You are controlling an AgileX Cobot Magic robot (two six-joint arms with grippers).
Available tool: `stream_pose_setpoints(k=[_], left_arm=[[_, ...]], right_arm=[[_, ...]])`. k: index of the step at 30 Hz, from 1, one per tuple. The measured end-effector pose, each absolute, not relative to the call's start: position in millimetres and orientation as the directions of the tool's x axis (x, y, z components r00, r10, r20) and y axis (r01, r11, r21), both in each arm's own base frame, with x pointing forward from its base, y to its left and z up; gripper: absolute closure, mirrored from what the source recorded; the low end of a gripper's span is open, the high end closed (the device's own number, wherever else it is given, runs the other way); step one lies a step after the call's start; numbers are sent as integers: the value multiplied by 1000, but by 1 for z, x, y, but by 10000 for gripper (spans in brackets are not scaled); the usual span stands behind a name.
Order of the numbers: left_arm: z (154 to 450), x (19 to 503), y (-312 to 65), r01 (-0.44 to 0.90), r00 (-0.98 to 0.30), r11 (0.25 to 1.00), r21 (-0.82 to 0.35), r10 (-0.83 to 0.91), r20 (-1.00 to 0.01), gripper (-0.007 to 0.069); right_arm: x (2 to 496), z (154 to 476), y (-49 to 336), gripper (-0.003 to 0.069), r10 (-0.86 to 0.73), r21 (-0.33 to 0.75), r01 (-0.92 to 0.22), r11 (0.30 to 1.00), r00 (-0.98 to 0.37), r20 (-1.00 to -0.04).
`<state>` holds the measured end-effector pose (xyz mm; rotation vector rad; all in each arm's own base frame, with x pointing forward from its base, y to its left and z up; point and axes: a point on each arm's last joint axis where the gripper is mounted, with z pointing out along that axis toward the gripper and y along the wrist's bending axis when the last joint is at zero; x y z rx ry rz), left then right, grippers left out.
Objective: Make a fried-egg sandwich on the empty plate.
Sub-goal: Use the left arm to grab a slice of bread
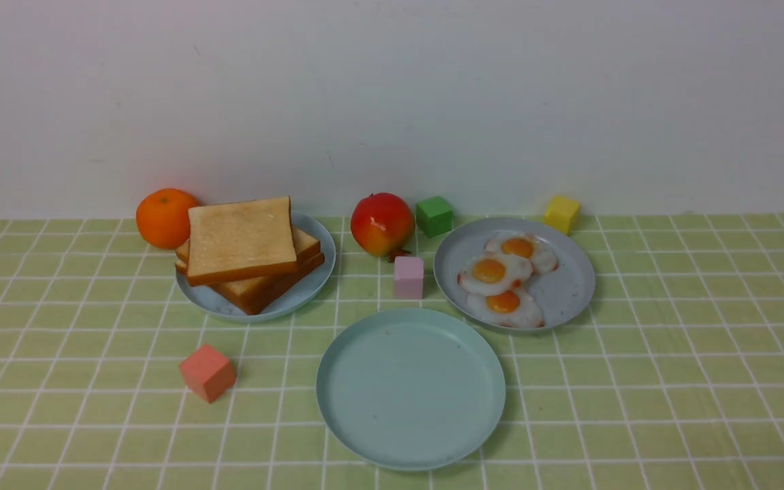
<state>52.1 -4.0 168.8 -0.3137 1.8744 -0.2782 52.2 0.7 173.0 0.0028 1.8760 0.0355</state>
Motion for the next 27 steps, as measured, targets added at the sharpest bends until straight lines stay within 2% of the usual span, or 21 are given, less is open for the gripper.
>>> stream_pose_setpoints(k=[12, 15, 16, 17, 21, 24, 27], left_arm=[[169, 52, -4, -78, -306, 936, -343, -350, -885, 481], [171, 53, -5, -76, -280, 914, -399, -403, -871, 481], [176, 54, -7, -71, -237, 843, -533, -534, -812, 480], [178, 55, -8, -67, -210, 784, -617, -616, -759, 479], [188, 56, -8, -36, -124, 567, -823, -820, -559, 476], [194, 57, -6, -4, -65, 480, -878, -876, -478, 473], [200, 56, -7, 9, -71, 477, -879, -876, -476, 472]], right_arm=[[52, 173, 1, 421, 20, 26, -16, 1000, -301, -953], [52, 173, 1, 421, 20, 26, -16, 1000, -301, -953], [52, 173, 1, 421, 20, 26, -16, 1000, -301, -953], [52, 173, 1, 421, 20, 26, -16, 1000, -301, -953], [52, 173, 1, 421, 20, 26, -16, 1000, -301, -953], [52, 173, 1, 421, 20, 26, -16, 1000, -301, -953], [52, 173, 1, 421, 20, 26, -16, 1000, -301, -953]])
